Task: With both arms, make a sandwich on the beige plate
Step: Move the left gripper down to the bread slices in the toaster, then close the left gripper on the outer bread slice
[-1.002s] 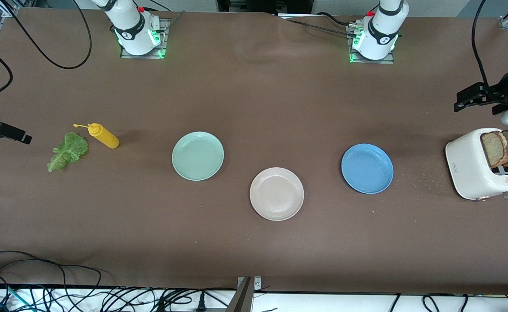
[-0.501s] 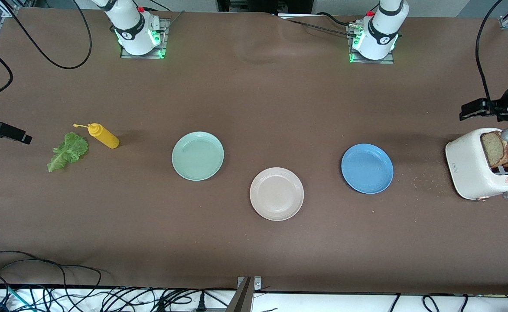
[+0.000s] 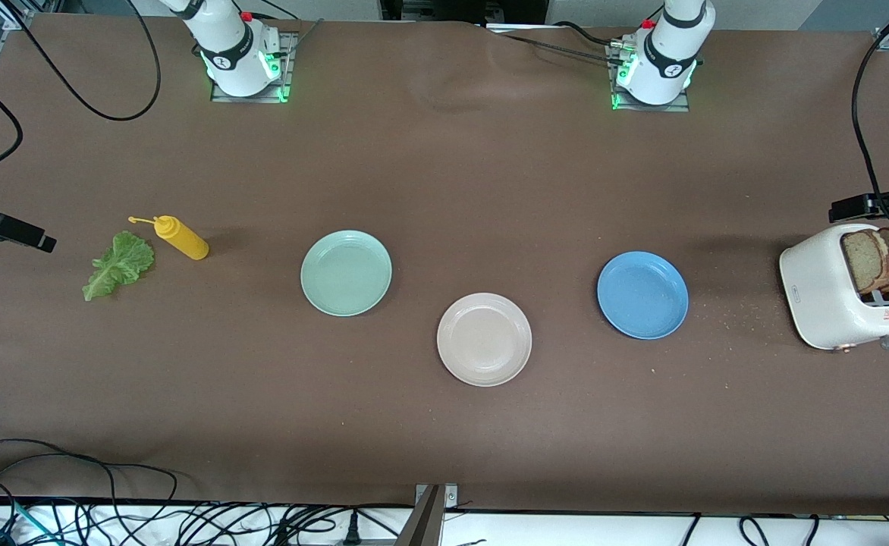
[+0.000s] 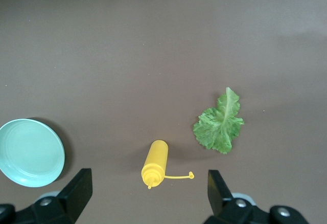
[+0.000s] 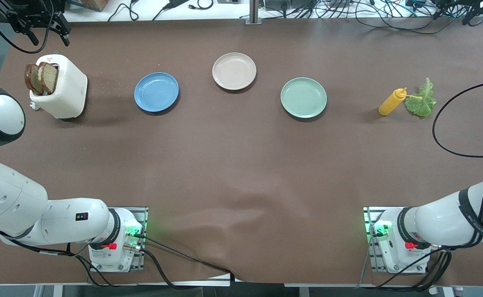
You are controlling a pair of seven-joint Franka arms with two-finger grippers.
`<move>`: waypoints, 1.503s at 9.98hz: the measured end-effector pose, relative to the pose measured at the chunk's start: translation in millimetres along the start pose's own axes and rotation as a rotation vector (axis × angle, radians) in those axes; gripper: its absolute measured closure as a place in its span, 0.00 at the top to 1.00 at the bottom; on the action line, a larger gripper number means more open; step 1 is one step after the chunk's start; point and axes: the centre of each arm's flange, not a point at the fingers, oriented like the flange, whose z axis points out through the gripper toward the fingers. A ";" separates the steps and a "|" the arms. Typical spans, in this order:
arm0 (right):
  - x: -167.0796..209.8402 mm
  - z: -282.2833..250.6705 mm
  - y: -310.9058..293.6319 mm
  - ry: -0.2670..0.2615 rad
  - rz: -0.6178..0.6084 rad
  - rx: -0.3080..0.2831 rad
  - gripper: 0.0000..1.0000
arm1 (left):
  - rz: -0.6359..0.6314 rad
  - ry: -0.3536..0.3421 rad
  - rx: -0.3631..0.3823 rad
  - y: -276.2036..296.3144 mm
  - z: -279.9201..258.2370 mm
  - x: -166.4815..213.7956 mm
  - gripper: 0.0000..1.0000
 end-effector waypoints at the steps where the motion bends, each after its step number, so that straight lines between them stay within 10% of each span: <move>1: 0.0 0.0 -0.2 0.000 0.000 0.000 1.00 | -0.004 -0.009 -0.001 -2.5 8.7 5.6 1.00; 15: -0.1 0.1 -1.1 0.000 -0.002 0.000 1.00 | 0.111 0.117 0.115 -49.9 132.0 38.5 1.00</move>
